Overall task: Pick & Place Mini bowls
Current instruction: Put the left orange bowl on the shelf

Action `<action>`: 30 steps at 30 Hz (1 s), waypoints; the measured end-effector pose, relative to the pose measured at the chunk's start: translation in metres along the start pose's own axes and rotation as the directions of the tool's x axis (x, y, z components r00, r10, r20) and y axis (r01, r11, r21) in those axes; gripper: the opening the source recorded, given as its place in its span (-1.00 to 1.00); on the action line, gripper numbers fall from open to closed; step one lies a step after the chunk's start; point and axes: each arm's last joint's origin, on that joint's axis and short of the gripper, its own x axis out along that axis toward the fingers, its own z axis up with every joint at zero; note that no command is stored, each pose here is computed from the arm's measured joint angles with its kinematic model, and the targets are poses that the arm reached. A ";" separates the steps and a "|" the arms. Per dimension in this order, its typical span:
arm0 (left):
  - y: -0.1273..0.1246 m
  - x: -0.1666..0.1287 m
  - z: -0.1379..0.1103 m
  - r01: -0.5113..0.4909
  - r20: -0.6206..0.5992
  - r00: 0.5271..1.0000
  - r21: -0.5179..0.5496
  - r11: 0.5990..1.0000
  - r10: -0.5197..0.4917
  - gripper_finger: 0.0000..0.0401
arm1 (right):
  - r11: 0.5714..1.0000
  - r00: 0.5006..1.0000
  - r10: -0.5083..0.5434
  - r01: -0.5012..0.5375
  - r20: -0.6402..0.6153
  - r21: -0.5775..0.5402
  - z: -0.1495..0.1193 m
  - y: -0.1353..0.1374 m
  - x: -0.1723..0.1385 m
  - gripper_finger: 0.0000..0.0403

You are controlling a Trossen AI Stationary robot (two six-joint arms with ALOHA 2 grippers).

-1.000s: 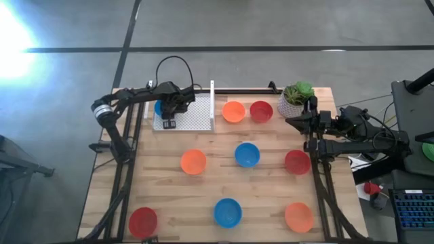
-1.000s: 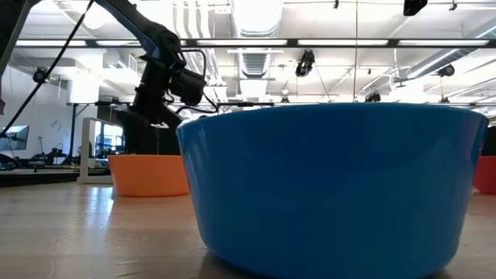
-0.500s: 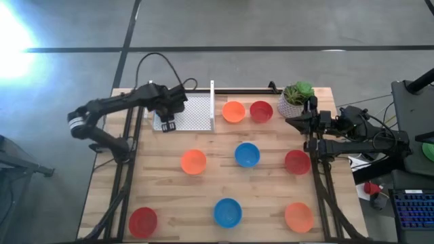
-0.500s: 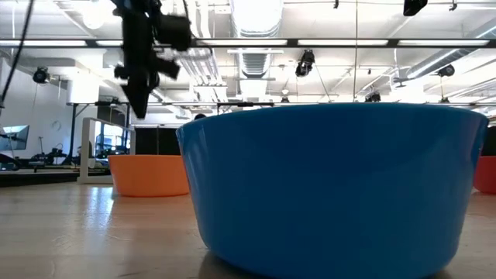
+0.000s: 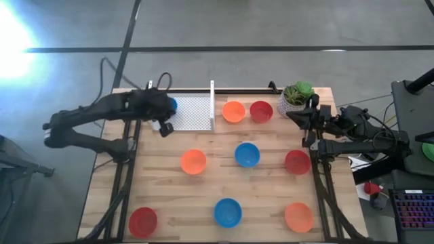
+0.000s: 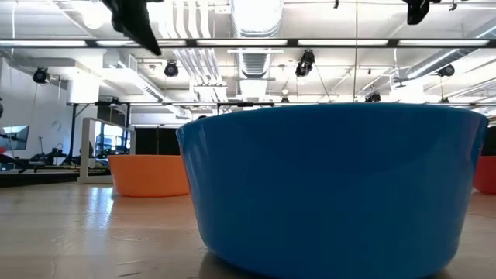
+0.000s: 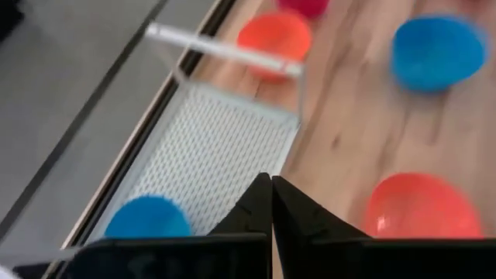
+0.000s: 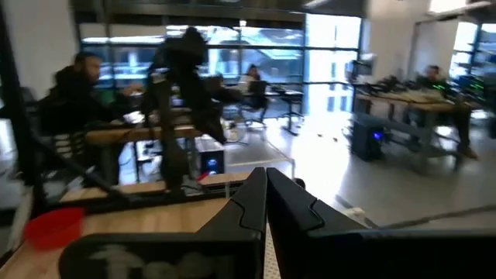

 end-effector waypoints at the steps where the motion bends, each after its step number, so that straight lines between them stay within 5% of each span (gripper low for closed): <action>1: -0.001 -0.005 0.000 0.012 0.027 1.000 -0.010 1.000 -0.012 -0.98 | 1.000 1.000 -0.007 0.007 0.001 0.000 0.000 0.000 0.000 -0.96; 11: -0.019 -0.030 -0.012 0.143 0.106 0.985 -0.037 0.989 -0.139 -1.00 | 1.000 1.000 -0.015 0.015 0.001 0.026 0.000 0.000 0.000 -0.96; 30: -0.057 0.013 -0.038 0.324 -0.143 0.935 -0.025 0.946 -0.324 -1.00 | 0.998 1.000 -0.016 0.016 0.001 -0.055 0.000 0.000 0.000 -0.96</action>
